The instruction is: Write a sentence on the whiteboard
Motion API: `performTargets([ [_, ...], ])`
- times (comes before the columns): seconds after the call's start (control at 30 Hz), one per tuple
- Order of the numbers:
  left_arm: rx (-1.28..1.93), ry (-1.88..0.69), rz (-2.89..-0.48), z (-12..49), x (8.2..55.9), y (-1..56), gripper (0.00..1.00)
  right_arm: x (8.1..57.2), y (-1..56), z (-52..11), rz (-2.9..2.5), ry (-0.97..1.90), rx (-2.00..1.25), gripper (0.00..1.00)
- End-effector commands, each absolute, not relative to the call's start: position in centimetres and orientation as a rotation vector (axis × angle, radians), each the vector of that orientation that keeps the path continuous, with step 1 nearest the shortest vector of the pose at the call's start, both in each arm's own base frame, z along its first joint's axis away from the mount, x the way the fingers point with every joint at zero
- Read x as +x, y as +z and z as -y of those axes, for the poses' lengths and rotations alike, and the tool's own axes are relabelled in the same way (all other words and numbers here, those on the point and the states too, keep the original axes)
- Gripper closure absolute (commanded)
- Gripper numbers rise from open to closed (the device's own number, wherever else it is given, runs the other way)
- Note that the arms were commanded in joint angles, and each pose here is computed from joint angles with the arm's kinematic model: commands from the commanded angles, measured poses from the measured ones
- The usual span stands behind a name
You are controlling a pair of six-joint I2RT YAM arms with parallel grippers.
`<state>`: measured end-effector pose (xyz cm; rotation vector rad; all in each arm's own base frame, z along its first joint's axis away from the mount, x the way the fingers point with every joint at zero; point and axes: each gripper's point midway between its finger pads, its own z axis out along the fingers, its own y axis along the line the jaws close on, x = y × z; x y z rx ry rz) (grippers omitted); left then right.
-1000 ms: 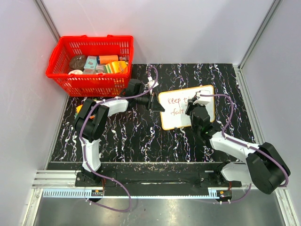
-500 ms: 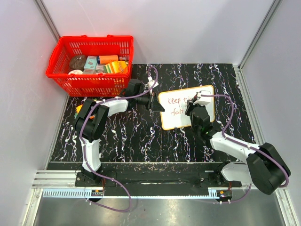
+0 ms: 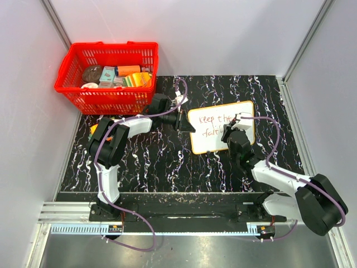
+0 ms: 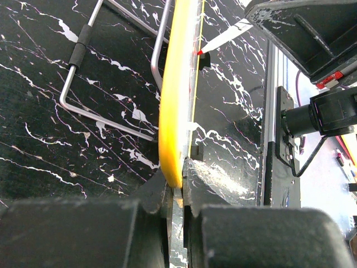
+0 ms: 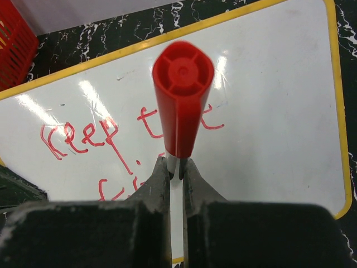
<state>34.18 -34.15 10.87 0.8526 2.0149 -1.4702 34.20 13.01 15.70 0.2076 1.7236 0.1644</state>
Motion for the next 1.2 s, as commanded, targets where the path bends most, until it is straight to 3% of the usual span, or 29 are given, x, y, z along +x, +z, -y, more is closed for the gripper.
performTargets([
  [0.0, 0.917, -1.345, -2.152, 33.4, 32.7, 4.8, 1.00, 33.7, 15.4, -12.9, -1.735, 0.191, 0.225, 1.00],
  [1.17, 0.918, -1.347, -2.152, 33.4, 32.6, 4.8, 1.00, 35.7, 19.5, -12.8, -1.635, 0.132, 0.217, 1.00],
])
